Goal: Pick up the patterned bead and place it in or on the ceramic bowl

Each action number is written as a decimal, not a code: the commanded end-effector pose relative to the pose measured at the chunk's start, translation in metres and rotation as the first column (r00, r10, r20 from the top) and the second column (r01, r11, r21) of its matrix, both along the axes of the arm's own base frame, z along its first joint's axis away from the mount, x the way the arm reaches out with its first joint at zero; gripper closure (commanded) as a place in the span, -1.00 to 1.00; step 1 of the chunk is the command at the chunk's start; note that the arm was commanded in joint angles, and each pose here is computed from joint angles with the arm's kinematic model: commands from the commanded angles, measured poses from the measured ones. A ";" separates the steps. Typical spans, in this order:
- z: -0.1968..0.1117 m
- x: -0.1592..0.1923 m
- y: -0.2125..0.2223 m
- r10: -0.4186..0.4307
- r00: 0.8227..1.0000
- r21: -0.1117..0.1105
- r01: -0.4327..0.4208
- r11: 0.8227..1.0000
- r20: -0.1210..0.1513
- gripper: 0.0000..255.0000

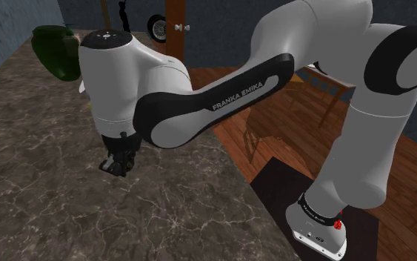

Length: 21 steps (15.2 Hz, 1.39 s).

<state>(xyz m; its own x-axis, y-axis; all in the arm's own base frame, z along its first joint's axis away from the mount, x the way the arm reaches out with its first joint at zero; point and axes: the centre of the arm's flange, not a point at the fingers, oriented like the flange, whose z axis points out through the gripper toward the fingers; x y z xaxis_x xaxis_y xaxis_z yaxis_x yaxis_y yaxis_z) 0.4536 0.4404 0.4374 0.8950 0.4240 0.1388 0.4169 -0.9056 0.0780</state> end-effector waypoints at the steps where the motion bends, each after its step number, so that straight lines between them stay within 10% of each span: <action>1: 0.011 0.000 -0.001 0.000 1.000 0.000 0.000 1.000 0.000 1.00; 21: 0.112 0.000 -0.001 0.000 1.000 0.000 0.000 1.000 0.000 1.00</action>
